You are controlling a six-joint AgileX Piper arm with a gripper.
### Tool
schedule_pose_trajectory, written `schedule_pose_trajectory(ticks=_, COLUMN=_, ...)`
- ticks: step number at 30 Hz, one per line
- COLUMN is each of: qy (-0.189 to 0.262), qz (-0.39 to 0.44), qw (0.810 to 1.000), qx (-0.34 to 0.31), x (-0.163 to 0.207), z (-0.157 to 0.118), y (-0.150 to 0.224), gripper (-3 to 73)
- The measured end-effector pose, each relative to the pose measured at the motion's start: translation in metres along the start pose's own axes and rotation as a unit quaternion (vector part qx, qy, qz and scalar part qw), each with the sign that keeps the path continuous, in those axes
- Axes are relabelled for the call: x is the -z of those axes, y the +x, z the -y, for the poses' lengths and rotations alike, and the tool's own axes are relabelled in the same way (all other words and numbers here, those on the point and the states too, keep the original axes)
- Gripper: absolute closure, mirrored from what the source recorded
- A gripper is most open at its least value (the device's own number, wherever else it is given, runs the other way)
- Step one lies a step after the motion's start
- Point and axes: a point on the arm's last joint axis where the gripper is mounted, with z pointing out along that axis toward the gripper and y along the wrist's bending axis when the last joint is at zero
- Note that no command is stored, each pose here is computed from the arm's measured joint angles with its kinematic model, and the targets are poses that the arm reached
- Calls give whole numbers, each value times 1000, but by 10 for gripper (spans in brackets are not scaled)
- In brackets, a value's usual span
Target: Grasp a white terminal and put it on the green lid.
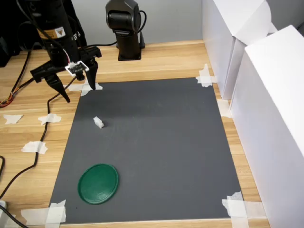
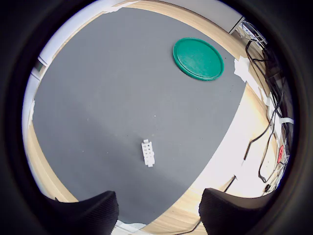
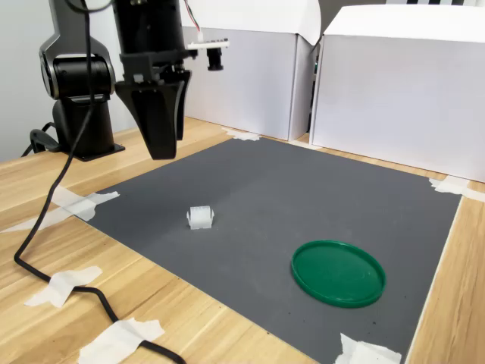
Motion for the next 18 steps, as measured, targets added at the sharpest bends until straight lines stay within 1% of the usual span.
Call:
schedule_pose_trajectory(ticks=2, qy=-9, qz=-1, qw=1000, qx=10, x=-8, z=0, y=-3, gripper=-6)
schedule_pose_trajectory(ticks=4, qy=-12, qz=-3, qw=999, qx=34, x=-15, z=-3, y=-10, gripper=-6)
schedule_pose_trajectory(ticks=7, qy=-4, qz=1, qw=998, qx=57, x=-20, z=-7, y=-22, gripper=-6)
schedule_pose_trajectory(ticks=10, qy=-1, qz=2, qw=998, qx=62, x=-23, z=-7, y=-26, gripper=-5)
schedule_pose_trajectory(ticks=18, qy=-22, qz=-11, qw=996, qx=88, x=-42, z=-13, y=-35, gripper=-5)
